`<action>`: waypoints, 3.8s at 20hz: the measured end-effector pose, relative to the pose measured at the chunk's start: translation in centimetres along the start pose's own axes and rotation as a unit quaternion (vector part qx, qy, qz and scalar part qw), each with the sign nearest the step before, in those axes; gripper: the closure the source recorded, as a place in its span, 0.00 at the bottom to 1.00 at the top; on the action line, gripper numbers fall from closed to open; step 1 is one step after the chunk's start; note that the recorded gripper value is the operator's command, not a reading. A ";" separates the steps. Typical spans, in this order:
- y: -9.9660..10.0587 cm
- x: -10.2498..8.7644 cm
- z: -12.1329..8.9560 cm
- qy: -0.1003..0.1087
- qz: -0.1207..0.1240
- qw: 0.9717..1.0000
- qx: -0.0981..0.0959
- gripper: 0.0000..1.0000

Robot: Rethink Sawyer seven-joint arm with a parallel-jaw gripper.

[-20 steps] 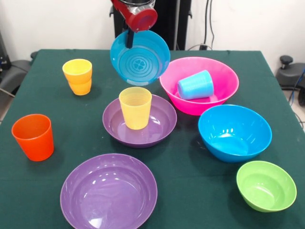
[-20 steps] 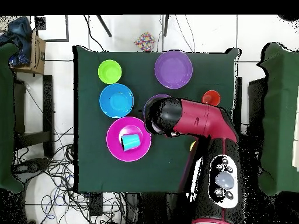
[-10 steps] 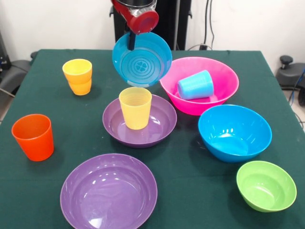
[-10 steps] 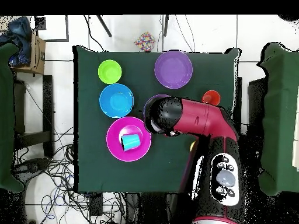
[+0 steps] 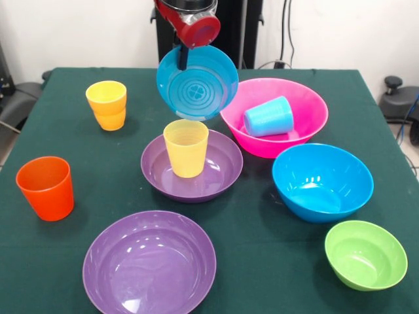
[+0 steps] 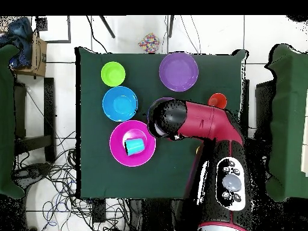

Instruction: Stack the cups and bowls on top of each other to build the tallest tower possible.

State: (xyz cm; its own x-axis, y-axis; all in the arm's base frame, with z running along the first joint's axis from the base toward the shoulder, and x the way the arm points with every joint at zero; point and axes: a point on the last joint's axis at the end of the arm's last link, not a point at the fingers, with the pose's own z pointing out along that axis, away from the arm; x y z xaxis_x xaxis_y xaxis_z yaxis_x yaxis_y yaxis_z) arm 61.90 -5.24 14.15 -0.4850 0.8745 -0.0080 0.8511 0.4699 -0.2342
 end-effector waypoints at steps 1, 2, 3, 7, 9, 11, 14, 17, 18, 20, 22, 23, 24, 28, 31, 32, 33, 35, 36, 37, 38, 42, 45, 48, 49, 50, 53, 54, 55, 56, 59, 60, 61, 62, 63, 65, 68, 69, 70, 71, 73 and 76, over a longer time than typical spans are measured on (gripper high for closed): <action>0.0 0.0 0.0 0.000 0.000 1.000 0.000 1.00; 0.1 0.0 0.0 0.000 -0.001 1.000 0.000 1.00; 0.1 0.1 0.0 0.000 -0.001 1.000 -0.001 1.00; 0.2 0.1 0.0 0.001 -0.002 1.000 -0.001 1.00; 0.2 0.2 0.0 0.001 -0.002 1.000 -0.001 1.00; 0.2 0.2 0.0 0.001 -0.002 1.000 -0.002 1.00; 0.3 0.2 0.0 0.001 -0.003 1.000 -0.002 1.00; 0.3 0.2 0.0 0.002 -0.003 1.000 -0.002 1.00; 0.3 0.2 0.0 0.002 -0.003 1.000 -0.002 1.00; 0.3 0.3 0.0 0.002 -0.003 1.000 -0.003 1.00; 0.4 0.3 0.0 0.002 -0.004 1.000 -0.003 1.00; 0.4 0.3 0.0 0.002 -0.004 1.000 -0.003 0.00; 0.5 0.3 0.0 0.004 -0.004 1.000 -0.004 0.00; 0.5 0.2 0.0 0.004 -0.004 1.000 -0.005 0.00; 0.6 0.3 0.0 0.005 -0.005 1.000 -0.006 0.00; 0.6 0.3 0.0 0.005 -0.005 1.000 -0.006 0.00; 0.6 0.3 0.0 0.005 -0.005 1.000 -0.006 0.00; 0.6 0.4 0.0 0.005 -0.005 1.000 -0.006 0.00; 0.6 0.4 0.0 0.005 -0.005 1.000 -0.006 0.00; 0.6 0.4 0.0 0.005 -0.005 1.000 -0.006 0.00; 0.6 0.4 0.0 0.005 -0.005 1.000 -0.006 0.00; 0.6 0.4 0.0 0.005 -0.006 1.000 -0.006 0.00; 0.7 0.4 0.0 0.005 -0.006 1.000 -0.006 0.00; 0.7 0.5 0.0 0.005 -0.007 1.000 -0.006 0.00; 0.8 0.6 0.0 0.004 -0.007 1.000 -0.006 0.00; 0.8 0.6 0.0 0.004 -0.008 1.000 -0.006 0.00; 0.9 0.7 -0.1 0.004 -0.009 1.000 -0.006 0.00; 0.9 0.8 -0.1 0.004 -0.009 1.000 -0.006 0.00; 1.0 0.9 -0.1 0.004 -0.010 1.000 -0.006 0.00; 1.0 0.9 -0.1 0.004 -0.010 1.000 -0.006 0.00; 1.1 1.1 0.0 0.003 -0.012 1.000 -0.006 0.00; 1.2 1.1 0.0 0.003 -0.013 1.000 -0.005 0.00; 1.3 1.2 0.1 0.003 -0.014 1.000 -0.005 0.00; 1.5 1.3 0.5 0.003 -0.016 1.000 -0.005 0.00; 1.7 1.5 0.7 0.003 -0.018 1.000 -0.004 0.00; 2.0 1.8 1.3 0.003 -0.021 1.000 -0.003 0.00; 2.6 2.8 2.3 0.005 -0.030 1.000 0.004 0.00; 2.8 3.1 2.6 0.006 -0.033 0.999 0.006 0.00; 3.2 3.8 3.0 0.006 -0.040 0.999 0.009 0.00; 3.3 4.0 3.1 0.006 -0.042 0.999 0.010 0.00; 3.7 4.6 3.2 0.003 -0.048 0.999 0.012 0.00; 4.3 5.0 3.4 -0.001 -0.053 0.998 0.014 0.00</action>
State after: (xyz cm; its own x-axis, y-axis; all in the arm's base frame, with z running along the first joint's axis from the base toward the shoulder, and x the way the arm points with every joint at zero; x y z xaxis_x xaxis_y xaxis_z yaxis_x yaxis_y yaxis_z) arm 62.43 0.73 9.82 -0.5726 0.8196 0.0162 0.7891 0.5565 -0.2601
